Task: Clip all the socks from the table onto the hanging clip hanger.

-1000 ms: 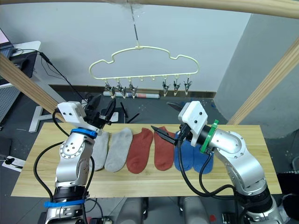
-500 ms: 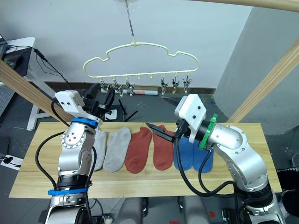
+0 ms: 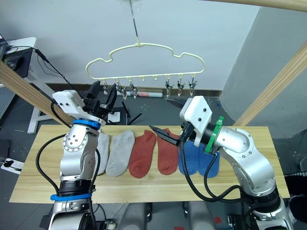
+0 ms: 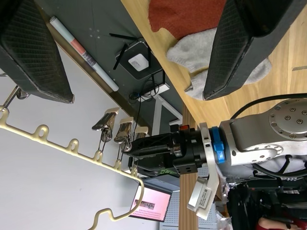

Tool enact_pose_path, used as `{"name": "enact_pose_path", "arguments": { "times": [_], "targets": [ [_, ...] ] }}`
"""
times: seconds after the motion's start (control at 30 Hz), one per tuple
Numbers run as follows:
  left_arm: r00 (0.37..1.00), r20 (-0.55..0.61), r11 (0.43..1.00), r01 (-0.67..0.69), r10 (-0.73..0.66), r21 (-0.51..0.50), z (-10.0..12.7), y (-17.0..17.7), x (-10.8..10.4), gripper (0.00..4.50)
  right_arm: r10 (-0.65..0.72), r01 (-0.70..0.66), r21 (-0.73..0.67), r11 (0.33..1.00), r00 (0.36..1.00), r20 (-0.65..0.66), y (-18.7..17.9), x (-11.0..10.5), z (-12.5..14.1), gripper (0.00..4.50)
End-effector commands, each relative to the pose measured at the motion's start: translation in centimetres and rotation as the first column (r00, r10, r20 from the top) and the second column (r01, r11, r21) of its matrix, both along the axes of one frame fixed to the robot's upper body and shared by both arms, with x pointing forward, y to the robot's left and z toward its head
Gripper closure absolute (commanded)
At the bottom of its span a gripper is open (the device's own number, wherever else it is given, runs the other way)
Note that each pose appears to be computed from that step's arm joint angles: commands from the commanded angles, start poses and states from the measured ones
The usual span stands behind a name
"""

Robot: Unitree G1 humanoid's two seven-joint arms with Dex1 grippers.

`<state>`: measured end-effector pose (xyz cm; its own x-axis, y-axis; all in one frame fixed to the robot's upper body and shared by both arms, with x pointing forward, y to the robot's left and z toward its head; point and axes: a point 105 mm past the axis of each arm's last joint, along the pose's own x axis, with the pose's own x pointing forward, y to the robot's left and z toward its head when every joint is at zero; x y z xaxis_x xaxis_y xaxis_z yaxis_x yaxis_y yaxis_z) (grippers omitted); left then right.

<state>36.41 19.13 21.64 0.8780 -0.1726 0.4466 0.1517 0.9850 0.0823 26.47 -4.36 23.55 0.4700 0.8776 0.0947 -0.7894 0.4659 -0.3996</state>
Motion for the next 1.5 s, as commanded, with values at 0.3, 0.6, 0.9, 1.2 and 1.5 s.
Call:
{"name": "enact_pose_path", "arguments": {
  "times": [0.3,0.6,0.9,1.2,1.5],
  "targets": [
    [0.999,0.041,1.0,0.027,-0.027,0.008,1.3,-1.2,-0.3,1.83,0.025,-0.026,0.022,0.999,0.998,0.053,0.1,-0.9,1.3,0.0],
    [0.999,0.049,1.0,0.006,-0.007,0.014,1.5,-0.9,-0.3,4.04,0.021,-0.023,0.025,0.999,0.998,0.054,0.1,-0.9,1.4,0.0],
    [0.999,0.04,0.999,0.023,-0.024,0.029,1.4,-0.8,-0.5,4.23,-0.117,0.117,-0.012,0.993,0.993,-0.024,-1.3,0.5,-1.0,0.0],
    [0.998,0.016,0.995,0.064,-0.066,0.075,1.2,-1.3,-0.9,4.23,-0.686,0.693,-0.065,0.718,0.687,-0.239,-9.8,3.1,-11.2,0.0],
    [0.996,0.002,0.993,0.086,-0.087,0.083,1.5,-1.3,-1.0,4.23,-0.802,0.822,-0.106,0.559,0.505,-0.318,-13.5,4.8,-16.1,0.0]
  ]
}}
